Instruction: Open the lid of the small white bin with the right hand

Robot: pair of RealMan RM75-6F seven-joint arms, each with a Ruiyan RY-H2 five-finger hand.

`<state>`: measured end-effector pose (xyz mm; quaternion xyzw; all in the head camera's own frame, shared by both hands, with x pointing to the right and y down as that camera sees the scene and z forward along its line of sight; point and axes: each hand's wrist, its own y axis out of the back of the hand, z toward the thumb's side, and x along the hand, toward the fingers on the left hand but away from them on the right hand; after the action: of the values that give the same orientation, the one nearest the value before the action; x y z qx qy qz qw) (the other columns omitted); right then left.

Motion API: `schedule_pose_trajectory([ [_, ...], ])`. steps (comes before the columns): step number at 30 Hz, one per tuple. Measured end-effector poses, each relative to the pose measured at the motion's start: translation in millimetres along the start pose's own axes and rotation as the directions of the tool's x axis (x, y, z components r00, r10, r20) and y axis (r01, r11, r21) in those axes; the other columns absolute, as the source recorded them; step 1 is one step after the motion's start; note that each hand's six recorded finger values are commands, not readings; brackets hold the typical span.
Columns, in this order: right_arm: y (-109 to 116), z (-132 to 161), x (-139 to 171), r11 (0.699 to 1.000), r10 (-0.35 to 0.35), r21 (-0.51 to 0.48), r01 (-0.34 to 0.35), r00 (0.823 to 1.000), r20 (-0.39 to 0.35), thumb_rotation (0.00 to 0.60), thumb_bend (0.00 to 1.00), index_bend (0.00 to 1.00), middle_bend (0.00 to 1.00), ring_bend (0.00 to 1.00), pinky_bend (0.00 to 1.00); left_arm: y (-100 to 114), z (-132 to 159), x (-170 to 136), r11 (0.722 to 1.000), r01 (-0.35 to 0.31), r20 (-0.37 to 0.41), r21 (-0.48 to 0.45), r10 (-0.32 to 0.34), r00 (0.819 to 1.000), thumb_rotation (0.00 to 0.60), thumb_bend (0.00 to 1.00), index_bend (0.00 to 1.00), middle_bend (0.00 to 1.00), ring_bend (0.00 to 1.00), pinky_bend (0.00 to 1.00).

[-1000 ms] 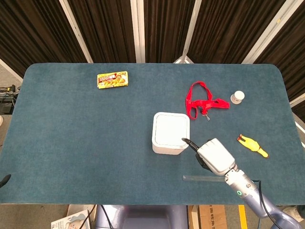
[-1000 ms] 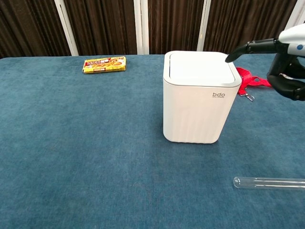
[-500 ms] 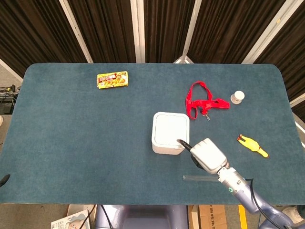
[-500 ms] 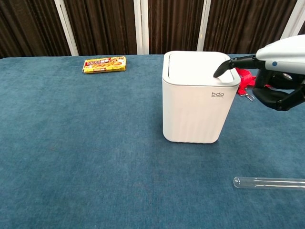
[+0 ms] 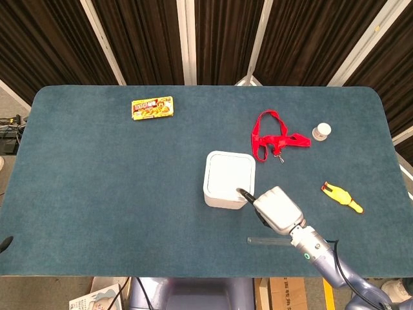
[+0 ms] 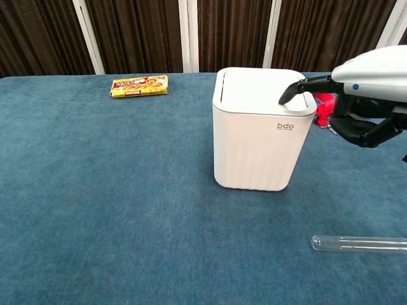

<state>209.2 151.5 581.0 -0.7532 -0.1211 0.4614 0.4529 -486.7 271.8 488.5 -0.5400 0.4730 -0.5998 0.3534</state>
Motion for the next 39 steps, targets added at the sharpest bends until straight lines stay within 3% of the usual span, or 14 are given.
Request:
schedule_pose_trajectory([
  [5,8.5,-4.1,1.2,0.999,-0.033,-0.030,0.034,0.999,0.026,0.600,0.69,0.19,0.84,0.86,0.74,0.5,-0.5,-0.1,1.000,-0.002,-0.003,-0.002,0.002,1.000,0.600,0.05,0.07,0.00,0.00,0.00],
  [8,18.9,-12.6,4.0,0.992,-0.089,-0.086,0.095,0.993,0.073,0.600,0.63,0.16,0.75,0.78,0.72,0.8,-0.6,-0.2,1.000,-0.003,-0.003,-0.003,0.003,1.000,0.600,0.05,0.07,0.00,0.00,0.00],
  [11,29.6,-27.6,10.7,0.970,-0.157,-0.162,0.181,0.977,0.146,0.600,0.50,0.14,0.56,0.65,0.59,0.5,-0.3,-0.2,1.000,-0.001,-0.002,-0.003,0.001,1.000,0.600,0.05,0.07,0.00,0.00,0.00],
  [14,34.5,-49.7,23.2,0.937,-0.206,-0.230,0.262,0.948,0.241,0.600,0.42,0.11,0.39,0.49,0.44,0.1,0.7,-0.5,1.000,0.000,0.002,-0.003,0.000,1.000,0.600,0.05,0.07,0.00,0.00,0.00],
  [19,20.9,-90.7,49.7,0.923,-0.181,-0.250,0.293,0.902,0.391,0.600,0.35,0.09,0.21,0.30,0.28,-0.7,1.9,-0.8,1.000,0.002,0.004,0.000,-0.002,1.000,0.600,0.05,0.07,0.00,0.00,0.00],
  [23,9.5,-109.4,66.9,0.928,-0.176,-0.219,0.300,0.875,0.452,0.600,0.35,0.09,0.16,0.25,0.24,-1.8,3.2,-0.9,1.000,0.004,0.006,0.005,-0.004,1.000,0.600,0.05,0.07,0.00,0.00,0.00],
  [33,-23.7,-129.1,115.4,0.923,-0.284,-0.072,0.378,0.797,0.534,0.600,0.35,0.09,0.16,0.22,0.19,-3.4,3.1,-0.6,1.000,0.015,0.005,0.014,-0.015,1.000,0.600,0.05,0.07,0.00,0.00,0.00],
  [36,-39.3,-130.1,130.5,0.924,-0.300,-0.037,0.380,0.782,0.547,0.600,0.35,0.09,0.16,0.22,0.18,-4.1,3.1,-1.1,1.000,0.023,0.005,0.020,-0.023,1.000,0.600,0.05,0.07,0.00,0.00,0.00],
  [39,-54.1,-128.1,141.4,0.928,-0.298,-0.025,0.372,0.782,0.547,0.600,0.35,0.09,0.16,0.21,0.17,-4.3,3.1,-0.9,0.999,0.027,0.005,0.024,-0.027,1.000,0.600,0.05,0.07,0.00,0.00,0.00],
])
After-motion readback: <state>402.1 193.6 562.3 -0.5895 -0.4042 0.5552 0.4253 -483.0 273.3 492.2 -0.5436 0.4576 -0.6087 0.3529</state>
